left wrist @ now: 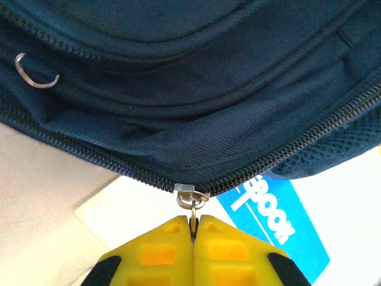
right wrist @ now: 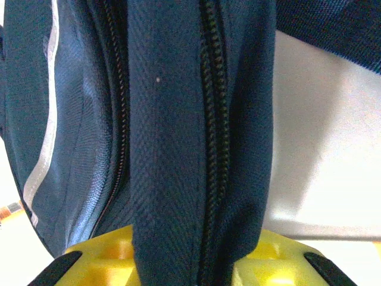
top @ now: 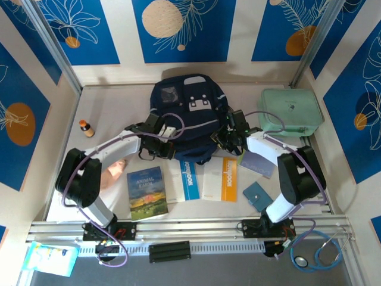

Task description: Pack books, pencil case, and school supplies into a backpack

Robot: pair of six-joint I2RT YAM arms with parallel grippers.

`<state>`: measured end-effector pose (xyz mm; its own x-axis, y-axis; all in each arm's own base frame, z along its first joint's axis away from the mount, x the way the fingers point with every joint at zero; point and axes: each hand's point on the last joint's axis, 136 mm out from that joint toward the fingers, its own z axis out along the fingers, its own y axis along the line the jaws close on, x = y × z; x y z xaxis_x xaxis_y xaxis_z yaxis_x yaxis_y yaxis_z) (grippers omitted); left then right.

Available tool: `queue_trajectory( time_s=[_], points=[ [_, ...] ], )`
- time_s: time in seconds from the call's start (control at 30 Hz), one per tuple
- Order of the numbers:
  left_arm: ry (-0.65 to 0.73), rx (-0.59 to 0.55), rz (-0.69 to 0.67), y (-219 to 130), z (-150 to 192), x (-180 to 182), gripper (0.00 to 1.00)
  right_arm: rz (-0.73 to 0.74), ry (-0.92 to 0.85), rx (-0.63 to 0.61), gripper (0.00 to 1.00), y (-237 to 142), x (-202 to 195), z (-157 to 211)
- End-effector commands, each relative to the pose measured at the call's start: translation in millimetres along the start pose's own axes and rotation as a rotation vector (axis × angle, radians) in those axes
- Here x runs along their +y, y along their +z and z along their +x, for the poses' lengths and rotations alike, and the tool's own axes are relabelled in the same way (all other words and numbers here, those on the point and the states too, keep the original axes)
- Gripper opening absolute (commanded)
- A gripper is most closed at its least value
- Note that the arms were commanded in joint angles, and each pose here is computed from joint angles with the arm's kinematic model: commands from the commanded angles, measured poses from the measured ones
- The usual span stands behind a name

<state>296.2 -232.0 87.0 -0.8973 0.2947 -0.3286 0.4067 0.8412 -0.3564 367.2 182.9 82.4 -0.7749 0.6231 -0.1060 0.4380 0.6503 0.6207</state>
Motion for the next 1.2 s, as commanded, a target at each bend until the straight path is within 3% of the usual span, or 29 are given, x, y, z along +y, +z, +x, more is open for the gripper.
queue_trajectory(
  time_s=[0.0,0.1,0.2,0.33,0.43,0.67,0.87,1.17],
  points=[
    [-0.004,0.013,0.082,-2,6,-16,0.0,-0.098,-0.071,-0.082,0.31,-1,33,-31],
    [0.007,0.004,0.105,5,-6,-28,0.0,-0.066,-0.081,-0.107,0.4,-5,31,-43],
    [0.021,-0.012,0.131,11,-22,-46,0.0,0.014,-0.074,-0.145,0.58,-19,20,-49],
    [0.01,-0.038,0.146,17,-44,-60,0.0,0.108,-0.028,-0.228,0.69,-51,-6,-50],
    [-0.008,-0.065,0.182,20,-57,-71,0.0,0.116,0.04,-0.225,0.72,-67,-21,-34],
    [-0.018,-0.094,0.258,22,-72,-91,0.0,-0.034,0.202,0.007,0.8,-49,-15,35],
    [-0.001,-0.078,0.278,23,-70,-104,0.0,-0.109,0.169,0.036,0.84,-27,19,37],
    [-0.001,-0.067,0.248,23,-63,-100,0.0,0.011,0.218,0.064,0.78,7,10,45]
  ],
)
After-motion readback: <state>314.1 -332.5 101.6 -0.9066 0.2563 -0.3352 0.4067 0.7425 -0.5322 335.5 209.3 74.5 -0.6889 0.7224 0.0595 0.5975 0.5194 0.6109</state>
